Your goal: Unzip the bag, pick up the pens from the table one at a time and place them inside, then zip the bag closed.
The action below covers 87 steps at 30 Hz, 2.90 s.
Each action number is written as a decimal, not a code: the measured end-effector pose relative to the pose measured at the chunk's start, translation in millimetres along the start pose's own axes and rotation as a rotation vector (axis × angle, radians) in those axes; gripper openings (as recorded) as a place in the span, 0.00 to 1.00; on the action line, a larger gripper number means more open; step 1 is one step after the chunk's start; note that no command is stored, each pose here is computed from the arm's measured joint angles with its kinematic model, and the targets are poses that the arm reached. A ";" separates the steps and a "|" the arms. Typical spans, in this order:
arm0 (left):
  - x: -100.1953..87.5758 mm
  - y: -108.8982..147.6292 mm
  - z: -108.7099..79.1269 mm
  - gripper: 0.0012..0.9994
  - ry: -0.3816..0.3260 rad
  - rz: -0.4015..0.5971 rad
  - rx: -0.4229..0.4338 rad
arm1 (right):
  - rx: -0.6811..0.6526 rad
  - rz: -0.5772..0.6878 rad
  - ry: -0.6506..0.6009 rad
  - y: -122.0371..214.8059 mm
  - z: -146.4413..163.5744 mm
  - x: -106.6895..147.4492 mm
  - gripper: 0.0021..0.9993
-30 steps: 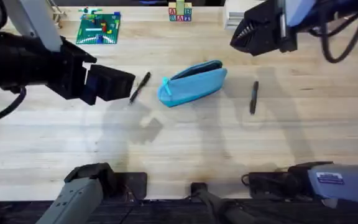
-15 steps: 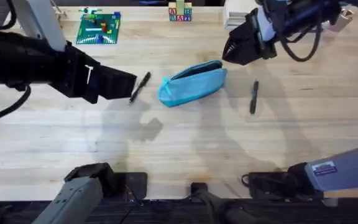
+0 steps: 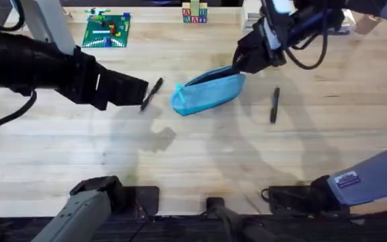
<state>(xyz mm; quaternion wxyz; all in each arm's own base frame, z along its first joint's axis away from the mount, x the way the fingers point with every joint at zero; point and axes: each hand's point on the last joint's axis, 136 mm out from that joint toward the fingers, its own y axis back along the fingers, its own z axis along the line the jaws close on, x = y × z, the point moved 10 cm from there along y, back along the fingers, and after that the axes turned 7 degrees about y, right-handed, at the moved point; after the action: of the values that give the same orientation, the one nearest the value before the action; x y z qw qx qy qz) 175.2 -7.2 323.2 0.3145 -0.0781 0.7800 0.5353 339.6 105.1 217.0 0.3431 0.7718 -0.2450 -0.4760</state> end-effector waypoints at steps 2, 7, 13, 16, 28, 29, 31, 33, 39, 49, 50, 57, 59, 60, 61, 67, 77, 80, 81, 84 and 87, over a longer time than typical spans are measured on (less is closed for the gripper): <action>0.5 0.0 -0.2 1.00 0.002 0.003 0.001 | -0.009 -0.005 0.013 -4.9 -0.7 -3.6 0.03; 0.9 0.0 -0.3 1.00 0.003 0.006 0.002 | -0.035 -0.016 0.029 -16.5 -1.3 -8.1 0.03; 0.8 0.0 -0.3 1.00 0.003 0.005 0.003 | -0.078 -0.023 -0.001 -31.9 -0.1 2.0 0.03; 0.8 0.0 -0.3 1.00 0.003 0.005 0.003 | -0.092 -0.025 -0.012 -37.6 0.4 6.3 0.03; 0.8 0.0 -0.4 1.00 0.003 0.005 0.003 | -0.095 -0.025 -0.015 -38.5 0.4 7.1 0.03; 0.8 0.0 -0.4 1.00 0.003 0.005 0.002 | -0.095 -0.025 -0.015 -38.5 0.4 7.1 0.03; 0.8 0.0 -0.4 1.00 0.003 0.005 0.003 | -0.095 -0.025 -0.019 -38.5 0.5 7.0 0.11; 0.8 0.0 -0.3 1.00 0.003 0.006 0.002 | -0.095 -0.025 -0.019 -38.5 0.4 7.0 0.35; 0.9 0.0 -0.4 1.00 0.004 0.006 0.003 | -0.092 -0.025 -0.012 -38.5 -0.1 7.1 0.99; 1.3 -0.1 -0.5 1.00 0.005 0.008 0.004 | -0.092 -0.025 -0.013 -38.5 -0.1 7.3 1.00; 1.3 -0.1 -0.5 1.00 0.005 0.008 0.004 | -0.092 -0.025 -0.013 -38.4 -0.1 7.2 1.00; 1.3 -0.1 -0.5 1.00 0.005 0.009 0.004 | -0.136 -0.031 -0.049 -22.4 12.3 -6.7 1.00; 1.3 -0.1 -0.5 1.00 0.005 0.009 0.004 | -0.127 -0.029 -0.049 -12.8 14.6 -14.6 1.00; 1.3 -0.1 -0.5 1.00 0.005 0.008 0.004 | -0.118 -0.027 -0.053 -8.6 15.1 -18.0 1.00; 1.3 -0.1 -0.5 1.00 0.005 0.008 0.004 | -0.108 -0.025 -0.059 -4.3 15.5 -21.4 1.00; 1.3 -0.1 -0.6 1.00 0.005 0.008 0.004 | -0.019 -0.003 -0.211 29.9 20.9 -48.4 1.00; 0.7 0.0 -0.2 1.00 0.003 0.004 0.002 | 0.140 0.156 -0.698 79.6 46.1 -76.1 1.00; 0.6 -0.1 -0.2 1.00 0.002 0.003 0.002 | 0.167 0.212 -0.867 85.9 54.3 -76.6 1.00; 0.5 -0.1 -0.2 1.00 0.002 0.003 0.001 | 0.178 0.237 -0.932 87.4 57.0 -75.8 1.00; 0.5 -0.1 -0.1 1.00 0.002 0.003 0.001 | 0.246 0.367 -1.269 91.4 68.0 -68.4 1.00; 0.5 -0.1 -0.2 1.00 0.002 0.003 0.001 | 0.276 0.418 -1.400 92.9 73.0 -65.8 1.00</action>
<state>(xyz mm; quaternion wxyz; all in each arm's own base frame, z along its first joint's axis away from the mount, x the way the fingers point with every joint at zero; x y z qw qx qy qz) 174.9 -7.3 322.9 0.3132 -0.0773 0.7807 0.5351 240.8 69.9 302.4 0.0899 0.2613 -0.6056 -0.7462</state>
